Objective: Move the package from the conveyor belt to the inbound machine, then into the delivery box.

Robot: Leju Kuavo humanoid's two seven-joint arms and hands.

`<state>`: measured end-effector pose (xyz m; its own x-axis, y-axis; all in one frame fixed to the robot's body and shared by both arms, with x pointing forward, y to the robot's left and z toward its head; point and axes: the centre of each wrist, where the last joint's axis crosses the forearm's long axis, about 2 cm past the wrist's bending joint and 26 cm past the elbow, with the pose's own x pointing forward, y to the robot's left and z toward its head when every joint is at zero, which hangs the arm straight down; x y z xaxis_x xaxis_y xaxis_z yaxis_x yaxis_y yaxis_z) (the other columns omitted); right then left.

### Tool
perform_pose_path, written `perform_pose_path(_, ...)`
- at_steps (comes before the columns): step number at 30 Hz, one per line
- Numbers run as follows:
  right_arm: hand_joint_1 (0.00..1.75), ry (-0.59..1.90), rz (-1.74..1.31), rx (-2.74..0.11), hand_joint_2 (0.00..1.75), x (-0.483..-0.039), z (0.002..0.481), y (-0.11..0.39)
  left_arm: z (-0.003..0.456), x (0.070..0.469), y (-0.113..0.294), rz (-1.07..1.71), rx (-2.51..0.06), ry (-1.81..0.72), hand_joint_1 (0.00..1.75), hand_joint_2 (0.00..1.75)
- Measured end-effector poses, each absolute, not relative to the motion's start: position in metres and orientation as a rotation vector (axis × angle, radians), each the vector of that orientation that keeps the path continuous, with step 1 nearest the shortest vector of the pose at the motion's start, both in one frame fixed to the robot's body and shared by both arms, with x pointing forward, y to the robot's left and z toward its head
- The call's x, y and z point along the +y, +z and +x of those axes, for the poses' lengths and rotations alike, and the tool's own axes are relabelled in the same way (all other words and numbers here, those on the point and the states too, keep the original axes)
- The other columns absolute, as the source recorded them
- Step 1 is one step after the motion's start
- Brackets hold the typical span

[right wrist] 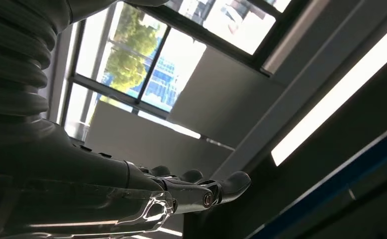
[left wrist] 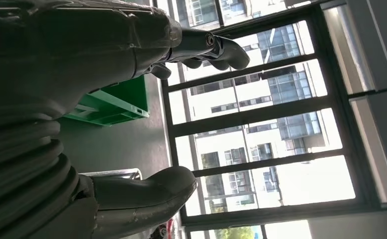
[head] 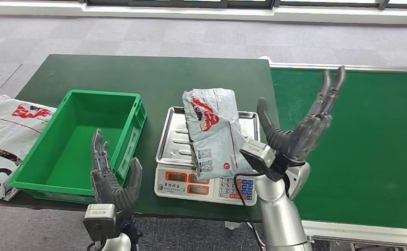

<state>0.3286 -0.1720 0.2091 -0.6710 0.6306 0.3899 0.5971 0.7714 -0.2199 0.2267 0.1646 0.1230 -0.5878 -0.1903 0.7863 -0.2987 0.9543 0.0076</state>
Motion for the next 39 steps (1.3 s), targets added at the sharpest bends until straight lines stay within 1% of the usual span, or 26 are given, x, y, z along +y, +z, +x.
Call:
perform_pose_path(5, 0.0, -0.02, -0.993, -2.597, 1.75, -0.187, 0.315, 0.235, 0.245, 0.163, 0.113, 0.389, -2.172, 0.0, 0.0, 1.75)
perform_pose_path(8, 0.0, -0.054, -1.005, -2.628, 1.75, -0.189, 0.309, 0.243, 0.27, 0.162, 0.114, 0.397, -2.136, -0.108, 0.0, 1.75)
perform_pose_path(11, 0.0, -0.068, -0.985, -2.658, 1.75, -0.185, 0.305, 0.249, 0.303, 0.156, 0.122, 0.41, -2.092, -0.246, 0.0, 1.75)
perform_pose_path(17, 0.0, -0.104, -0.921, -2.672, 1.75, -0.179, 0.304, 0.25, 0.356, 0.135, 0.141, 0.414, -2.015, -0.428, 0.0, 1.75)
perform_pose_path(22, 0.0, -0.132, -0.877, -2.678, 1.75, -0.176, 0.303, 0.252, 0.387, 0.108, 0.167, 0.331, -1.937, -0.489, 0.0, 1.75)
perform_pose_path(25, 0.0, -0.144, -0.861, -2.679, 1.75, -0.174, 0.303, 0.252, 0.397, 0.095, 0.183, 0.291, -1.915, -0.505, 0.0, 1.75)
perform_pose_path(30, 0.0, -0.154, -0.851, -2.678, 1.75, -0.174, 0.303, 0.252, 0.404, 0.085, 0.196, 0.249, -1.876, -0.536, 0.0, 1.75)
perform_pose_path(33, 0.0, -0.165, -0.841, -2.676, 1.75, -0.174, 0.303, 0.252, 0.407, 0.076, 0.204, 0.164, -1.813, -0.512, 0.0, 1.75)
perform_pose_path(36, 0.0, -0.173, -0.833, -2.672, 1.75, -0.174, 0.303, 0.251, 0.405, 0.064, 0.209, 0.072, -1.748, -0.499, 0.0, 1.75)
perform_pose_path(39, 0.0, -0.176, -0.823, -2.672, 1.75, -0.173, 0.302, 0.251, 0.4, 0.054, 0.205, 0.036, -1.699, -0.54, 0.0, 1.75)
